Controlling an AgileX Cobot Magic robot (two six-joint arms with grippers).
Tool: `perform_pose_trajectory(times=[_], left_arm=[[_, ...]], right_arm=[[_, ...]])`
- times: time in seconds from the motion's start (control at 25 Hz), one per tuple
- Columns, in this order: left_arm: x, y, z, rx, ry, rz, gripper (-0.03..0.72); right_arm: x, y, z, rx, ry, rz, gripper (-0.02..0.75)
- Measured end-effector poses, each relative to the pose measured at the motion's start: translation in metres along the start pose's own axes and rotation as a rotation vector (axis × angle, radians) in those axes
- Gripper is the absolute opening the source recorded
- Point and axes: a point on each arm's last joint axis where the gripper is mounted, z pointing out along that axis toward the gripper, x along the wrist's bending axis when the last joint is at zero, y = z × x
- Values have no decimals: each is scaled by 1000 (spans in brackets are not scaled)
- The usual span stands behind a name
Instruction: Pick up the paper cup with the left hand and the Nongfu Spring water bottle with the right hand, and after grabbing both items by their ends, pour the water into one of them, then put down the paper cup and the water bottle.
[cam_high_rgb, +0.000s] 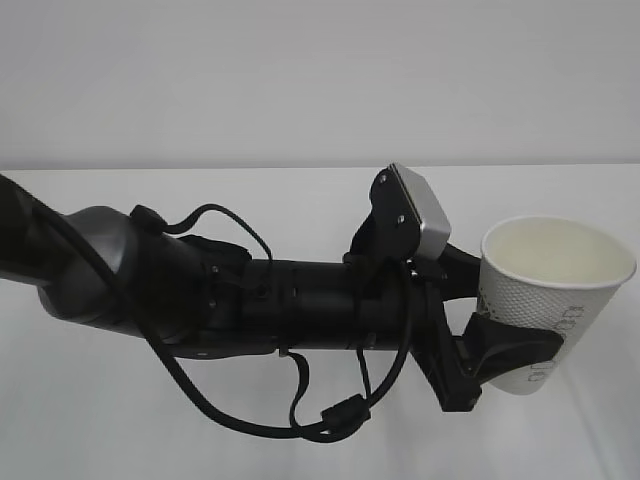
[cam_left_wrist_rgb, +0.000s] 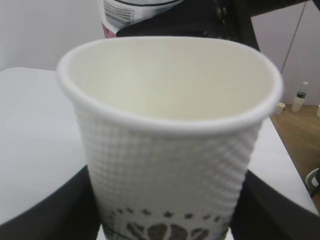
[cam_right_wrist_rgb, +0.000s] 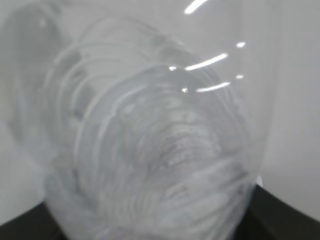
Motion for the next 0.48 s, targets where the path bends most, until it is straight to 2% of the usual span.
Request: perform_pose_trajectory(times=[0.48], left_arm=[[-2, 1, 0, -29, -20, -2, 510]], right_arm=[[0, 0, 0, -1, -2, -138, 451]])
